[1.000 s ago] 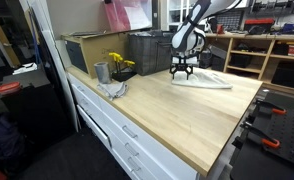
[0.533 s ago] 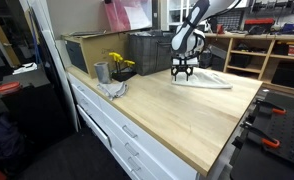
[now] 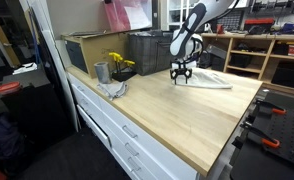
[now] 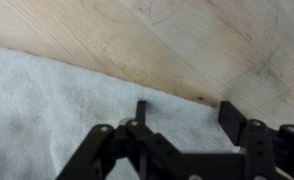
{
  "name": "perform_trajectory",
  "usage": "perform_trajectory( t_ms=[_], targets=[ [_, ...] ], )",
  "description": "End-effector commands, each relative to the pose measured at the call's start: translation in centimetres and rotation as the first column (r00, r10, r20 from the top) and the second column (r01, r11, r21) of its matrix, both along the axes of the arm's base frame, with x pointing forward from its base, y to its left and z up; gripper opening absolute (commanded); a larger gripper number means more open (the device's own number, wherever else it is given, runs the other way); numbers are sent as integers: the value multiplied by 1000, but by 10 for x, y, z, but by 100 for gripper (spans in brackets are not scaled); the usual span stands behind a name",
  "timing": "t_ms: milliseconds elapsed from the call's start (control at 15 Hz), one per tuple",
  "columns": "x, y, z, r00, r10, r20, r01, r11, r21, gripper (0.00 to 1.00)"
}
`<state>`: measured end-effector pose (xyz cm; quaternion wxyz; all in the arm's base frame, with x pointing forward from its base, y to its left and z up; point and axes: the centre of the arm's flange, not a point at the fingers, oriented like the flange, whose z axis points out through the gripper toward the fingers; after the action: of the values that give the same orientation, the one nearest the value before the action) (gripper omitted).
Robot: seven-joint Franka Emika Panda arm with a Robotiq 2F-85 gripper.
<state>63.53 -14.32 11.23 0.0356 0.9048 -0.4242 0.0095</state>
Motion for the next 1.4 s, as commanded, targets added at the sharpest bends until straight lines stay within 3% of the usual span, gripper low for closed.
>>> perform_trajectory(
  t_ms=[0,400,800,1000,1333],
  targets=[
    [5,1,-2,1000,16,-8,-16,1000,-10,45],
    [4,6,11,1000,25,11,-25,1000,-9,1],
    [-5,52,30,985,167,31,-168,984,51,1],
    [-14,102,38,945,325,34,-327,938,115,1],
    [-37,182,43,823,566,40,-561,802,204,1]
  ],
)
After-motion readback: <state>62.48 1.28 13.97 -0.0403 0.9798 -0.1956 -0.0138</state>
